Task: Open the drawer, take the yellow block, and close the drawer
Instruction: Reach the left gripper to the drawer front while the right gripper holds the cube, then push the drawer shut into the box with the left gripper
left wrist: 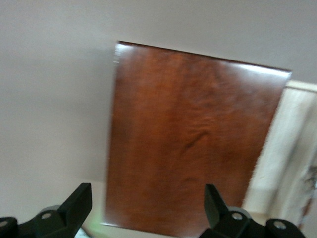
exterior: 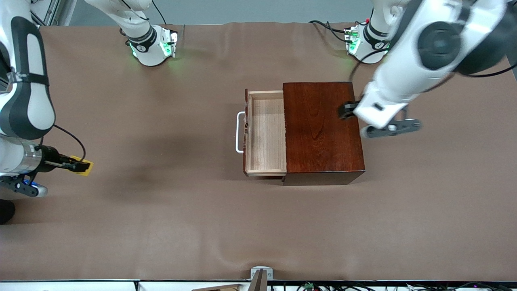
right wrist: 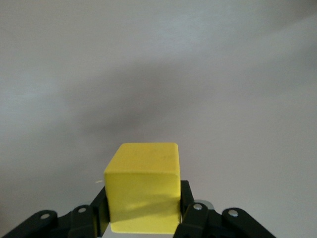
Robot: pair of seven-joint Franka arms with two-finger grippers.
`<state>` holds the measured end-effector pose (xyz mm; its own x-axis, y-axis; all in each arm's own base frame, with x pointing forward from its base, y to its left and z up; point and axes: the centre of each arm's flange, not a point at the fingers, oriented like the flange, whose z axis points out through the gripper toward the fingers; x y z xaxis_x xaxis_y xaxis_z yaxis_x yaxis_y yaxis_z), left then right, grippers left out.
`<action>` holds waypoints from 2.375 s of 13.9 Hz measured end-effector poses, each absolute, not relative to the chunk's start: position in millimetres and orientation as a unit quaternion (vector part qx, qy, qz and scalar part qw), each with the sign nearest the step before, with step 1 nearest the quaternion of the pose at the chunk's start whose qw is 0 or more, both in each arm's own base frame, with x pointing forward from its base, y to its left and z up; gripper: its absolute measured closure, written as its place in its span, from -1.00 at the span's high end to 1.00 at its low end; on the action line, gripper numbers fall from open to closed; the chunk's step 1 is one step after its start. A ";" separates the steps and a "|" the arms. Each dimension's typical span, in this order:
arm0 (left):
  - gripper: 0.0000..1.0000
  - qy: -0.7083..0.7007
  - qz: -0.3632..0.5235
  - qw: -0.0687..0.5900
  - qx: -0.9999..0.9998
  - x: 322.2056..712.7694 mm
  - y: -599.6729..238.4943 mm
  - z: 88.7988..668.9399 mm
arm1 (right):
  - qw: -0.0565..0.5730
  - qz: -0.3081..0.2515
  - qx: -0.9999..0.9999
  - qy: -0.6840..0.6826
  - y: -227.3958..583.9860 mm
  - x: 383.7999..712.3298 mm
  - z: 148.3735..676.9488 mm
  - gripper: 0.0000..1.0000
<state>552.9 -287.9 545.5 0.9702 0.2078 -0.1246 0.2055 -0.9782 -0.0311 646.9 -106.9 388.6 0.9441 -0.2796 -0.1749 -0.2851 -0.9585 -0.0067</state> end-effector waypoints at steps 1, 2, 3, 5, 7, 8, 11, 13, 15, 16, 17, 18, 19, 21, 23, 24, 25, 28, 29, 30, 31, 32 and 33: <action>1.00 -0.131 0.055 0.005 -0.990 548.2 -312.7 541.6 | 0.018 0.079 -0.989 0.126 -133.9 637.2 377.0 0.12; 1.00 -0.157 0.049 0.001 -0.986 540.4 -337.7 536.8 | 0.020 0.073 -0.991 0.110 -161.0 625.4 366.3 0.12; 1.00 -0.182 0.044 -0.003 -0.982 530.5 -364.5 530.7 | 0.022 0.066 -0.993 0.097 -187.7 613.3 355.9 0.12; 1.00 -0.233 0.033 -0.019 -0.972 508.6 -420.3 515.0 | 0.020 0.039 -0.996 0.072 -239.4 588.4 333.0 0.12; 1.00 -0.294 0.025 -0.043 -0.955 487.1 -473.0 494.7 | 0.014 0.018 -0.998 0.057 -280.1 559.4 304.9 0.12; 1.00 -0.325 0.025 -0.053 -0.944 478.0 -495.0 484.0 | 0.016 0.022 -0.998 0.054 -293.0 545.2 291.6 0.12; 1.00 -0.419 0.034 -0.071 -0.905 456.2 -547.8 446.5 | 0.032 0.048 -0.998 0.042 -311.8 519.8 251.8 0.12; 1.00 -0.480 0.042 -0.078 -0.873 445.8 -573.5 418.1 | 0.037 0.066 -0.997 0.034 -312.3 514.7 227.3 0.12; 1.00 -0.545 0.052 -0.083 -0.833 441.4 -589.2 390.7 | 0.041 0.076 -0.996 0.035 -313.1 509.2 207.4 0.12; 1.00 -0.575 0.057 -0.079 -0.813 441.2 -593.3 377.4 | 0.041 0.074 -0.996 0.035 -313.9 506.4 200.8 0.12; 1.00 -0.598 0.060 -0.073 -0.796 442.3 -595.6 365.1 | 0.041 0.074 -0.996 0.033 -313.5 502.9 195.2 0.12; 1.00 -0.618 0.062 -0.066 -0.781 445.4 -595.6 354.0 | 0.041 0.074 -0.996 0.029 -312.9 499.4 191.2 0.12; 1.00 -0.636 0.060 -0.061 -0.767 451.3 -592.9 344.6 | 0.041 0.072 -0.996 0.023 -313.5 497.7 191.7 0.12; 1.00 -0.664 0.050 -0.054 -0.744 465.7 -582.8 333.2 | 0.043 0.072 -0.996 0.006 -317.9 491.2 191.7 0.12; 1.00 -0.679 0.045 -0.054 -0.731 473.6 -577.1 332.6 | 0.042 0.062 -0.997 -0.019 -329.9 475.8 197.1 0.12; 1.00 -0.685 0.044 -0.053 -0.726 474.2 -576.7 332.4 | 0.039 0.054 -0.997 -0.028 -337.6 464.7 199.4 0.12; 1.00 -0.694 0.042 -0.053 -0.716 475.2 -575.8 332.2 | 0.038 0.051 -0.998 -0.031 -342.2 455.8 199.7 0.12; 1.00 -0.718 0.035 -0.052 -0.693 479.0 -573.2 332.7 | 0.040 0.050 -0.997 -0.036 -338.7 451.2 198.8 0.12; 1.00 -0.719 0.029 -0.050 -0.692 477.5 -574.6 332.8 | 0.042 0.052 -0.997 -0.034 -336.0 452.3 198.3 0.12; 1.00 -0.719 0.019 -0.045 -0.693 475.2 -576.0 332.0 | 0.044 0.055 -0.997 -0.027 -334.0 452.6 197.8 0.12; 1.00 -0.716 0.006 -0.040 -0.697 472.5 -577.5 331.3 | 0.047 0.060 -0.997 -0.018 -332.3 452.2 197.4 0.12; 1.00 -0.710 -0.009 -0.034 -0.703 469.4 -578.6 330.7 | 0.050 0.065 -0.997 -0.007 -330.3 451.8 197.3 0.12; 1.00 -0.709 -0.024 -0.023 -0.705 466.1 -578.6 329.9 | 0.052 0.071 -0.996 0.005 -327.2 452.4 197.9 0.12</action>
<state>466.1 -578.6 329.9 -0.0062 1.0000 0.0009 0.9978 0.0061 0.0657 452.4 -327.2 197.9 0.9899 -0.0031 -0.1418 -0.0178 -0.9945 -0.1030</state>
